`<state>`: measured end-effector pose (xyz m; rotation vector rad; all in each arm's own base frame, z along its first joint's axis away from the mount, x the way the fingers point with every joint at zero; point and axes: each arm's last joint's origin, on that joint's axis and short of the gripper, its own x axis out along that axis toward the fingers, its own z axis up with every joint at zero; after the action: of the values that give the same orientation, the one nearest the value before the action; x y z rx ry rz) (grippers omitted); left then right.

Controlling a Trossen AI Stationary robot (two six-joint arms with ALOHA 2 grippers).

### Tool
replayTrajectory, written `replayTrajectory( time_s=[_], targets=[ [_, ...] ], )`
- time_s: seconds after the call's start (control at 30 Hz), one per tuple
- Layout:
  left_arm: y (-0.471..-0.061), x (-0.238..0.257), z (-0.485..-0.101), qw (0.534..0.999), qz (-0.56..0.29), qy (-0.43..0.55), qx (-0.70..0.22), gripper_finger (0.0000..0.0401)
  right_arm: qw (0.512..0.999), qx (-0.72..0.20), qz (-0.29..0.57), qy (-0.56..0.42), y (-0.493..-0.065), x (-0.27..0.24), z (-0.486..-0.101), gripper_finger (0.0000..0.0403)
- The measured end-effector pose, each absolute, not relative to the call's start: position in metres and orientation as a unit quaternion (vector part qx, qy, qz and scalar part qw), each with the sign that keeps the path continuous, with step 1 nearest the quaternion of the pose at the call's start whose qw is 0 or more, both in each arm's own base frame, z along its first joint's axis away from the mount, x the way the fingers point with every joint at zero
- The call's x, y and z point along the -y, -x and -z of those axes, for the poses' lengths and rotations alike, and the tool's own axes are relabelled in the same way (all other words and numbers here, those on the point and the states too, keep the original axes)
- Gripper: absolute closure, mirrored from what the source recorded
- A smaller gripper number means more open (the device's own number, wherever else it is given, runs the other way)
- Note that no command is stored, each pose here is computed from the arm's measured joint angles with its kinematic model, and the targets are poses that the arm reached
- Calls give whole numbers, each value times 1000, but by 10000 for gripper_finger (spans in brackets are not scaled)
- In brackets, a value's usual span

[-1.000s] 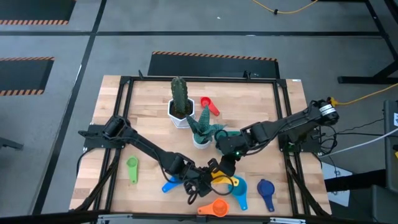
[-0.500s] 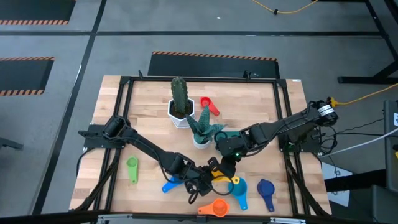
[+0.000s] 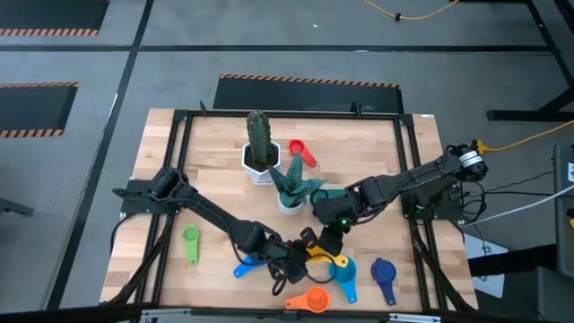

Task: Nest measuring cups in basket
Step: Stack the yellow measuring cup on top of the light blue measuring cup

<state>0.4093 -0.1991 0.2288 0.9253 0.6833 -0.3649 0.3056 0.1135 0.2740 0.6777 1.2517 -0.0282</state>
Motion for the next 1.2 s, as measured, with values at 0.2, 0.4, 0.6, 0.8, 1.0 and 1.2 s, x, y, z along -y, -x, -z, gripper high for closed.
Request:
replayTrajectory(
  time_s=[0.2, 0.4, 0.6, 0.8, 1.0, 1.2],
  targets=[
    [-409, 199, -229, 819, 159, -447, -321, 392, 742, -584, 8, -329, -305, -114, -274, 273],
    [-410, 198, -230, 808, 152, -474, -316, 392, 737, -588, 4, -333, -304, -114, -274, 273],
    [-411, 198, -230, 802, 146, -490, -310, 391, 732, -593, -3, -336, -304, -115, -274, 274],
    [-411, 198, -231, 803, 142, -490, -309, 384, 730, -596, -1, -334, -303, -115, -273, 300],
    [-412, 198, -231, 804, 137, -491, -307, 363, 727, -602, 5, -331, -302, -114, -271, 334],
    [-412, 198, -233, 806, 127, -492, -303, 356, 728, -601, 8, -330, -302, -114, -271, 347]
  ],
)
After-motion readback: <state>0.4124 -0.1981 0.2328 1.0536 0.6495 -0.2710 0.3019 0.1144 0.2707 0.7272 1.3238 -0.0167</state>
